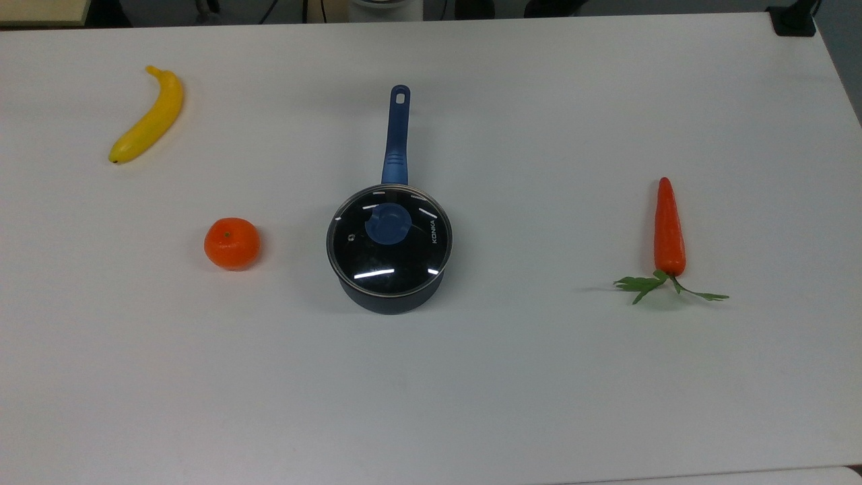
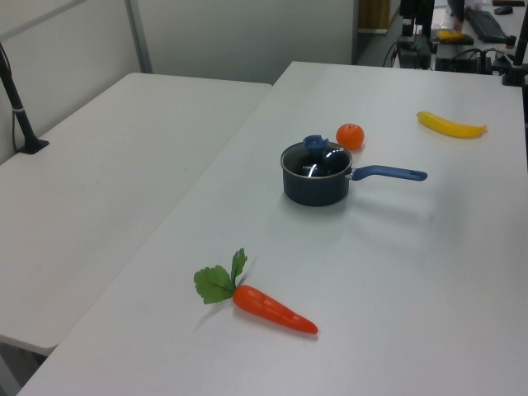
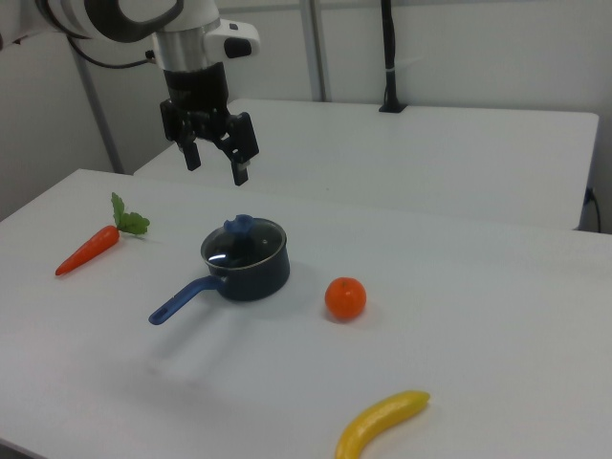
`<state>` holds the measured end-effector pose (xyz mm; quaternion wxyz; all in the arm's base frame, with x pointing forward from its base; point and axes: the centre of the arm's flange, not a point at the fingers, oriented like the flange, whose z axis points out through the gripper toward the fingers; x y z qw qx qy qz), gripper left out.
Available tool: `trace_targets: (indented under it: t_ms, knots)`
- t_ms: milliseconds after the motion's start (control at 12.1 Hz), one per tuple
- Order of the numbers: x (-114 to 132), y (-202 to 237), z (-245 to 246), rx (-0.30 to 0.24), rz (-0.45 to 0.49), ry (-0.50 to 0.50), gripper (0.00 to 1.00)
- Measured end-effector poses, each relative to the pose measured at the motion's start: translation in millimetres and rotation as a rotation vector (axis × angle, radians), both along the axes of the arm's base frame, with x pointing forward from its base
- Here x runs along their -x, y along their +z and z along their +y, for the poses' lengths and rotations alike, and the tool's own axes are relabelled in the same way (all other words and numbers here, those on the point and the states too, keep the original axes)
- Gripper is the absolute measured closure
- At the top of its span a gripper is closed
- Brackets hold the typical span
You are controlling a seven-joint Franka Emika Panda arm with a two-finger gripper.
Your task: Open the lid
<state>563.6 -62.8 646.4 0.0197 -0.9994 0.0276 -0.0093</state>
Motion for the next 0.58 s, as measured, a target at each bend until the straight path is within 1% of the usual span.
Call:
trace_targets:
  t_ms: [165, 577]
  knots:
    - [-0.2, 0.1, 2.1, -0.02, -0.002, 0.001, 0.0]
    - [-0.3, -1.1, 1.5, -0.022, 0.0, 0.0, 0.0]
